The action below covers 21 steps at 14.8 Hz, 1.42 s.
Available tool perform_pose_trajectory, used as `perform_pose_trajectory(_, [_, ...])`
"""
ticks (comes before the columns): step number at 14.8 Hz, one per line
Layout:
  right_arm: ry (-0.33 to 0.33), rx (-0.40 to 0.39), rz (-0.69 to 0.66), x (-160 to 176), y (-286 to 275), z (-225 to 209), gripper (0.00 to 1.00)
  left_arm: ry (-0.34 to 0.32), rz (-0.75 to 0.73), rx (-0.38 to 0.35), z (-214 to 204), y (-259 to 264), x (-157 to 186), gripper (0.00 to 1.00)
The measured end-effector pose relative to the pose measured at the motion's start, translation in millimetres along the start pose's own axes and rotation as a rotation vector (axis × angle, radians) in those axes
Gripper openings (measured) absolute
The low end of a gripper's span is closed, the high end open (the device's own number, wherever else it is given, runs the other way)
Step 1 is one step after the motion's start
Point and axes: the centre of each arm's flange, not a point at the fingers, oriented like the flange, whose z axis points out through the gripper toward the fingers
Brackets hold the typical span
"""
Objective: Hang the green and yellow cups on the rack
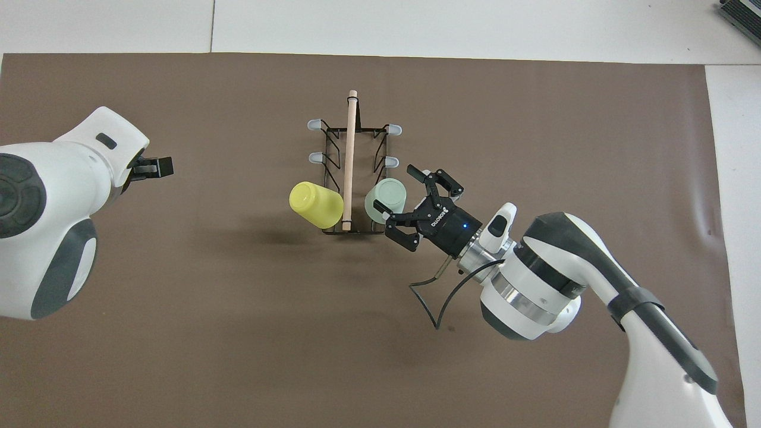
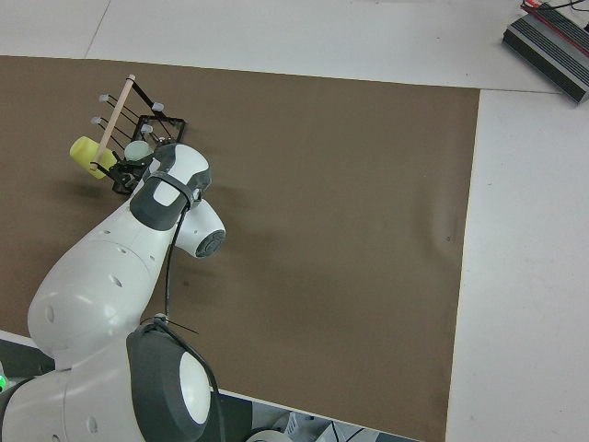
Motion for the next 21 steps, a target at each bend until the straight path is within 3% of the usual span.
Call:
perform_pose_trajectory(4, [-0.049, -0.019, -0.097, 21, 9, -16, 1.0, -0.053, 0.019, -0.067, 7, -25, -8, 1.0])
perform_pose_trajectory(9, [-0.15, -0.011, -0.317, 38, 83, -57, 1.0, -0.116, 0.06, -0.121, 5, -65, -6, 1.0])
perform_pose_trajectory(15, [-0.289, 0.122, -0.504, 55, 145, -99, 1.0, -0.189, 0.061, -0.205, -52, -77, 16, 1.0])
perform_pose_trajectory(18, [-0.396, 0.169, -0.54, 63, 179, -131, 1.0, -0.222, 0.083, -0.209, -74, -73, 18, 1.0])
perform_pose_trajectory(21, [-0.571, 0.196, -0.56, 78, 199, -148, 1.0, -0.248, 0.13, -0.205, -88, -58, 15, 1.0])
